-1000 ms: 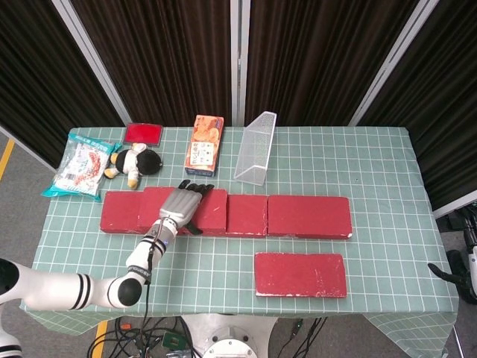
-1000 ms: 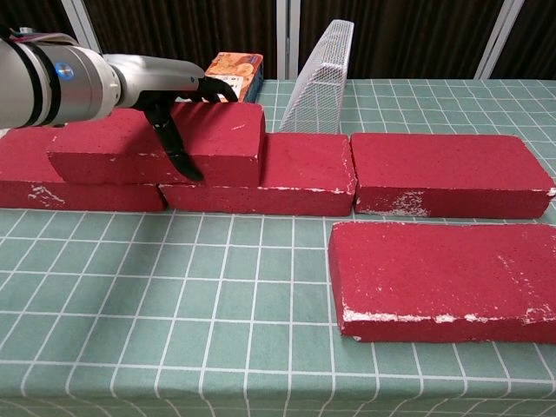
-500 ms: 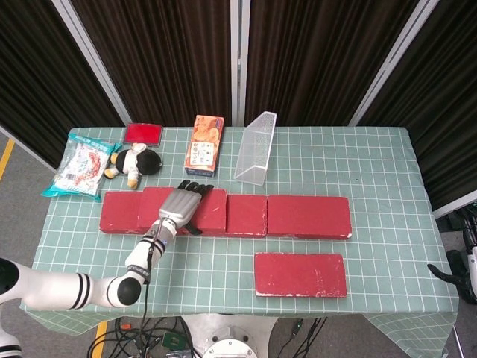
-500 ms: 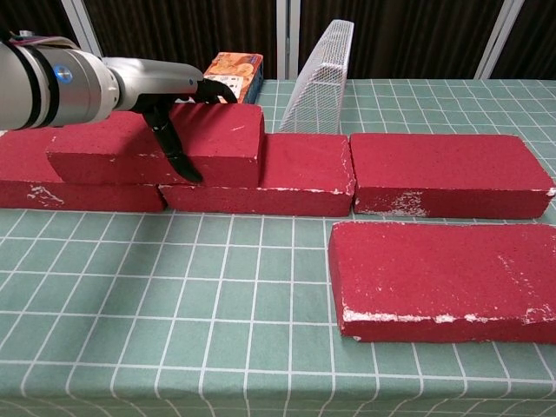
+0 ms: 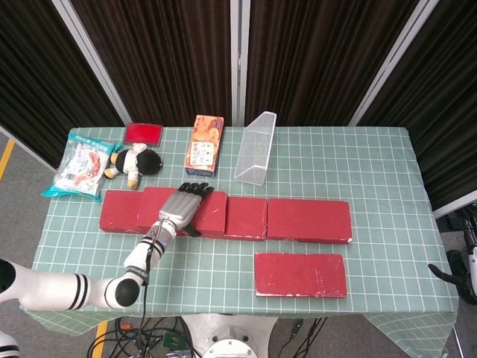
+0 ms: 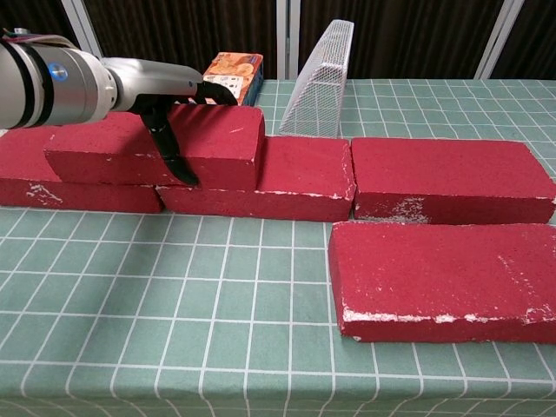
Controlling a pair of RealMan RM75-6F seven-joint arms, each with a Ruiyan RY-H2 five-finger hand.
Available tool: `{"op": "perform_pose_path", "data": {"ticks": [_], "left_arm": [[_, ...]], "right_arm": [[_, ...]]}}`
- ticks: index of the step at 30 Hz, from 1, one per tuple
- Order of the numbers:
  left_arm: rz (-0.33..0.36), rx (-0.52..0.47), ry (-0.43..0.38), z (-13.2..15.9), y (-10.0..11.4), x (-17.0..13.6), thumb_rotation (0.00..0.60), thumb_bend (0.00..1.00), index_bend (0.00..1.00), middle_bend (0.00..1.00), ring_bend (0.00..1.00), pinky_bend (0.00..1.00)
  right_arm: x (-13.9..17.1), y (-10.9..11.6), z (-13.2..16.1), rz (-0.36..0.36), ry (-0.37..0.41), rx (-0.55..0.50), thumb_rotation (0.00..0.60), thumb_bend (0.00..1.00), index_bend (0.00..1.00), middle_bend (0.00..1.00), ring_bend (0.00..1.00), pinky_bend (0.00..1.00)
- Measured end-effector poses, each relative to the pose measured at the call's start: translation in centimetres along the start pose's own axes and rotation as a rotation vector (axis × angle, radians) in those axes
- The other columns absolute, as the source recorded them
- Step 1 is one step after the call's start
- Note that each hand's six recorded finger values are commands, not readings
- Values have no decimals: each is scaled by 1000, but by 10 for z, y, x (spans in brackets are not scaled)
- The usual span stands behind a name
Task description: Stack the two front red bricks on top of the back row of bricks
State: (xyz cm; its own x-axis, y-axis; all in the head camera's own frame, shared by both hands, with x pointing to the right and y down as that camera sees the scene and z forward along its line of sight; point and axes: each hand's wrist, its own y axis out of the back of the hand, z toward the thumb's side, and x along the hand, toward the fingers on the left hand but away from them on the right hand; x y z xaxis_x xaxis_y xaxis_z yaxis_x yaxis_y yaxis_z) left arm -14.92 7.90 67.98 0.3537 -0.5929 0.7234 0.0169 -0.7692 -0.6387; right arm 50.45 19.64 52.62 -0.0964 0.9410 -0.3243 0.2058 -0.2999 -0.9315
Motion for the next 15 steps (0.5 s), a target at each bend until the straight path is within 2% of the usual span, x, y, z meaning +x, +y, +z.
{"op": "perform_pose_path", "data": {"ticks": [15], "left_arm": [[1, -4, -4, 0, 0, -1, 600, 74, 56, 0, 0, 0]], "right_arm": [[1, 0, 0, -2, 2, 0, 600, 0, 0, 0, 0, 0]]}}
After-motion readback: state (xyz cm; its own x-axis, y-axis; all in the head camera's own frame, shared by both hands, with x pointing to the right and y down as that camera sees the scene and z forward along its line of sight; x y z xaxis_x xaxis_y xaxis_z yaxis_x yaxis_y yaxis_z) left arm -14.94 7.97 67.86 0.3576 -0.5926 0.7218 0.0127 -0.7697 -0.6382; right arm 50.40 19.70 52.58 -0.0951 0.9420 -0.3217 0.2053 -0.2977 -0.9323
